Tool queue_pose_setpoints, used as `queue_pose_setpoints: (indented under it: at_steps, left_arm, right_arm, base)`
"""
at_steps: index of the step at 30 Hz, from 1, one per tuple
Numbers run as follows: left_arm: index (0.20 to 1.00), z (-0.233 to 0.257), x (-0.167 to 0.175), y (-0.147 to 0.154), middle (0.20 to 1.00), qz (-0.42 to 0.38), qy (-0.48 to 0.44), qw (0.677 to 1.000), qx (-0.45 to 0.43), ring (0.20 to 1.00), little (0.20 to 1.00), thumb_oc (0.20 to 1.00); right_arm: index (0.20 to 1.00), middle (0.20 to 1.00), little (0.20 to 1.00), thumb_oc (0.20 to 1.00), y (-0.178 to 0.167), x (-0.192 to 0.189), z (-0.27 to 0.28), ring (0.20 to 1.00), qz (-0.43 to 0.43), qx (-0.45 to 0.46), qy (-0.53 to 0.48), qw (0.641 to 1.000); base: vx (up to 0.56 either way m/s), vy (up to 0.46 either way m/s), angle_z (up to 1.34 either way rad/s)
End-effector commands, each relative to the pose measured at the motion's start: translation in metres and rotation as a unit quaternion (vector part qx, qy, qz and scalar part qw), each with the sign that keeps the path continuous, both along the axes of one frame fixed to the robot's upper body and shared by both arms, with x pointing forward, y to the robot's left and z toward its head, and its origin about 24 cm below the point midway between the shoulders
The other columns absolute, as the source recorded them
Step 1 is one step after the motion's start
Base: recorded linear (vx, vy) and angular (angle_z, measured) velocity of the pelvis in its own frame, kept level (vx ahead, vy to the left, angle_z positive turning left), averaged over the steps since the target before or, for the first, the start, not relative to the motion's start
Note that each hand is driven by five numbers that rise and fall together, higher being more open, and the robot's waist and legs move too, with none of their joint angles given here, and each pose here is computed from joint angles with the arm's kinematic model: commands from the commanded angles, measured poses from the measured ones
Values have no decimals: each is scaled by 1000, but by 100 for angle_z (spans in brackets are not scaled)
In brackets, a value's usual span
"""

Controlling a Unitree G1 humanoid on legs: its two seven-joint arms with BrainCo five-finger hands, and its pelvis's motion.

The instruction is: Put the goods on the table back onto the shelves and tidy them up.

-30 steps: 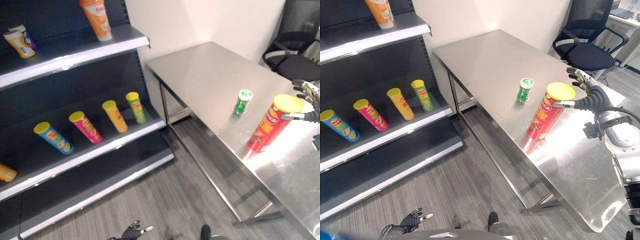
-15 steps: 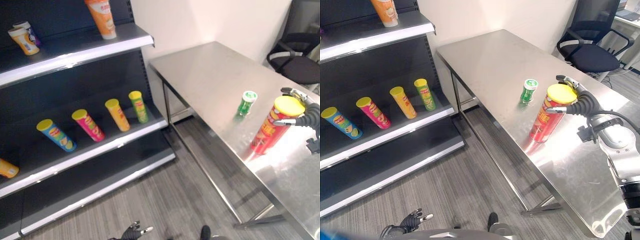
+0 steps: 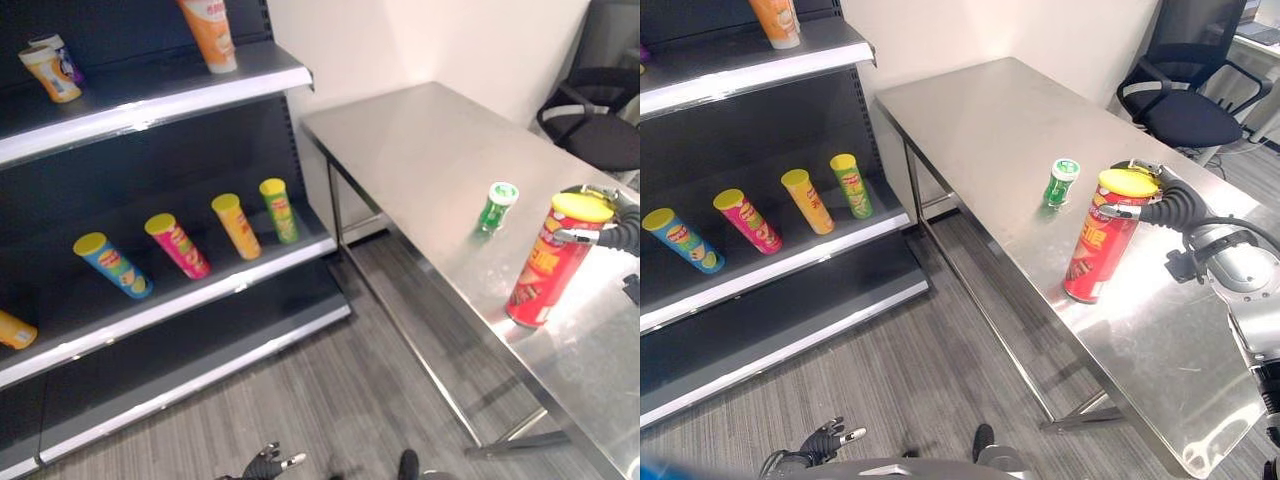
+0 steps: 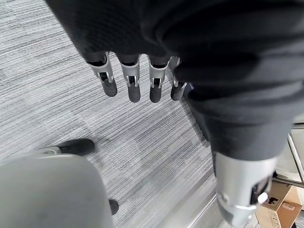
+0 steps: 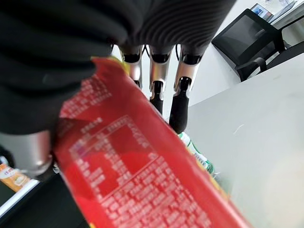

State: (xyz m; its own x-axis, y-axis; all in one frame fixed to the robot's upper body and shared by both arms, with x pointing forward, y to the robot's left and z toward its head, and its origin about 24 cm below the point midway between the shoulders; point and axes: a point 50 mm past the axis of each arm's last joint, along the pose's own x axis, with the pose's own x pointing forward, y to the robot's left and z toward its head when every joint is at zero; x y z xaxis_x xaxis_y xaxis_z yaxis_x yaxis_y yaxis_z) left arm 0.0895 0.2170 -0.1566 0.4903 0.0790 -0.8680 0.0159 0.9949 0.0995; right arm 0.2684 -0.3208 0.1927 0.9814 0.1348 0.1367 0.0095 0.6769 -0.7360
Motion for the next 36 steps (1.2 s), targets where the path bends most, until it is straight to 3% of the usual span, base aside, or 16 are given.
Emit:
queue_pose_setpoints:
  at_steps: [1, 5, 14, 19, 25, 32, 36]
  left_arm:
    - [1000, 9, 19, 19, 1000, 2, -33, 999, 32, 1000, 1000, 1000]
    - [1000, 11, 23, 20, 1000, 0, -45, 998, 35, 1000, 1000, 1000]
    - [1000, 21, 44, 17, 1000, 16, -94, 995, 24, 1000, 1000, 1000]
    - [1000, 23, 47, 13, 1000, 32, -109, 994, 8, 1000, 1000, 1000]
    - [1000, 24, 41, 28, 1000, 65, -107, 992, 31, 1000, 1000, 1000]
    - [1000, 35, 58, 44, 1000, -12, -110, 991, 71, 1000, 1000, 1000]
    - [1000, 33, 60, 40, 1000, -26, -101, 992, 66, 1000, 1000, 1000]
  right_arm:
    - [200, 200, 200, 200, 18, -6, 39, 200, 21, 14, -142, 990]
    - [200, 200, 200, 200, 36, -19, 61, 200, 49, 15, -225, 973]
    - [200, 200, 200, 200, 75, -24, 75, 200, 128, 4, -276, 953]
    - [200, 200, 200, 200, 77, -24, 73, 200, 124, -34, -266, 955]
    - [200, 200, 200, 200, 63, -31, 65, 200, 88, -30, -265, 960]
    - [200, 200, 200, 200, 63, -31, 46, 200, 47, -26, -257, 965]
    - [200, 200, 200, 200, 61, -34, 45, 200, 42, -12, -262, 964]
  base:
    - [12, -53, 0]
    - [18, -74, 1]
    - [-51, -70, 17]
    - [-38, 113, 100]
    - [84, 446, 32]
    - [182, 863, 11]
    - [163, 253, 77]
